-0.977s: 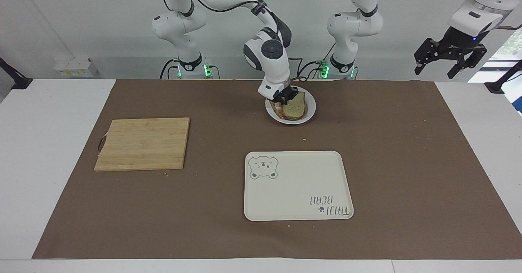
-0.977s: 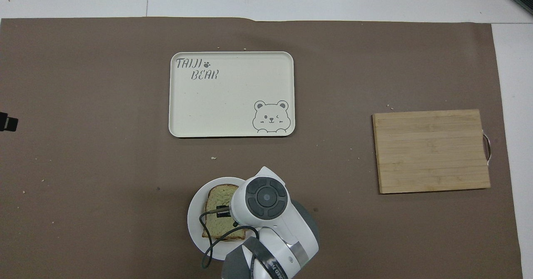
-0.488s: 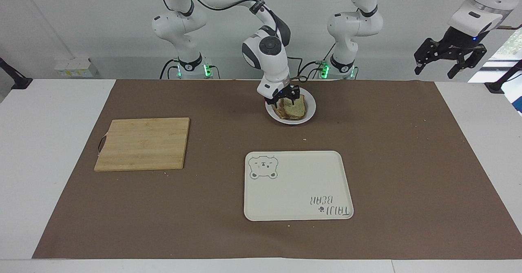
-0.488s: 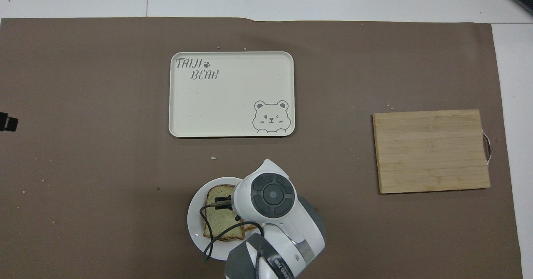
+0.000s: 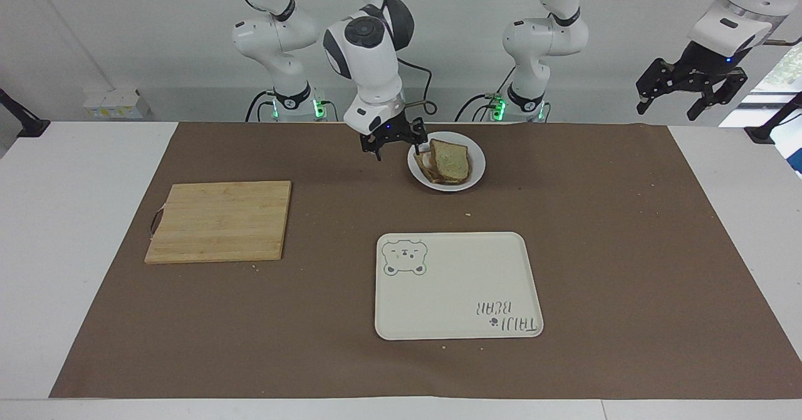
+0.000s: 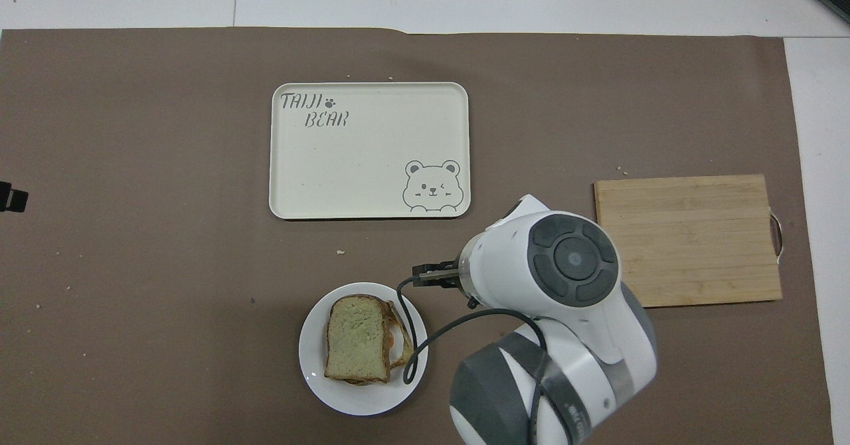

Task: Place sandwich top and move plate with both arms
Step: 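Withdraw the right gripper while the left gripper reaches toward the plate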

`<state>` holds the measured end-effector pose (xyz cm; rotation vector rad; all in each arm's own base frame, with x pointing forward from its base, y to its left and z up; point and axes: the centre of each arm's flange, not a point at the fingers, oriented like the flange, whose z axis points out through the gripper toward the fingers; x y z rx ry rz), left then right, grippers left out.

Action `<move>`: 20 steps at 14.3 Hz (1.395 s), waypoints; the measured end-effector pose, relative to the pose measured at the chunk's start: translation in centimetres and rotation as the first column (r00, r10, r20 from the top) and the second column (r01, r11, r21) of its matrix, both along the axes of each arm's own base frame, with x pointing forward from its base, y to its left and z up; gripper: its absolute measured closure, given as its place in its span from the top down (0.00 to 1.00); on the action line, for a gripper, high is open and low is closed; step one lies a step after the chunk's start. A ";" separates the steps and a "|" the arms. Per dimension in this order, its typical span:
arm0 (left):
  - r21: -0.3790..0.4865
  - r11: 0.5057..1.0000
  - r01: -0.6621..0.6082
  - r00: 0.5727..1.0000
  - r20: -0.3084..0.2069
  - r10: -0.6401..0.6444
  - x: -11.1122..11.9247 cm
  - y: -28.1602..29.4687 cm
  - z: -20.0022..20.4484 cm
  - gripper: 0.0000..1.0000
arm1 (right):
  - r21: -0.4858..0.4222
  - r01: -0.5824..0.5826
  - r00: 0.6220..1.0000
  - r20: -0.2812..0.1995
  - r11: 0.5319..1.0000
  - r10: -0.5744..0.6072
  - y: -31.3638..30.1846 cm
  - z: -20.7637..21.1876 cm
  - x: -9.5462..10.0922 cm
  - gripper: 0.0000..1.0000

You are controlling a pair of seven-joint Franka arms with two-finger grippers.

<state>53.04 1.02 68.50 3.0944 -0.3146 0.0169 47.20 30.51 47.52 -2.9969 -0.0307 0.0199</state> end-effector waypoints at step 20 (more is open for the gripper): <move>-0.147 0.987 0.071 0.994 -0.077 -0.083 -0.7 -5.0 -3.0 1.00 | -0.110 0.326 0.937 0.168 0.939 -0.306 -26.3 22.0 4.9 1.00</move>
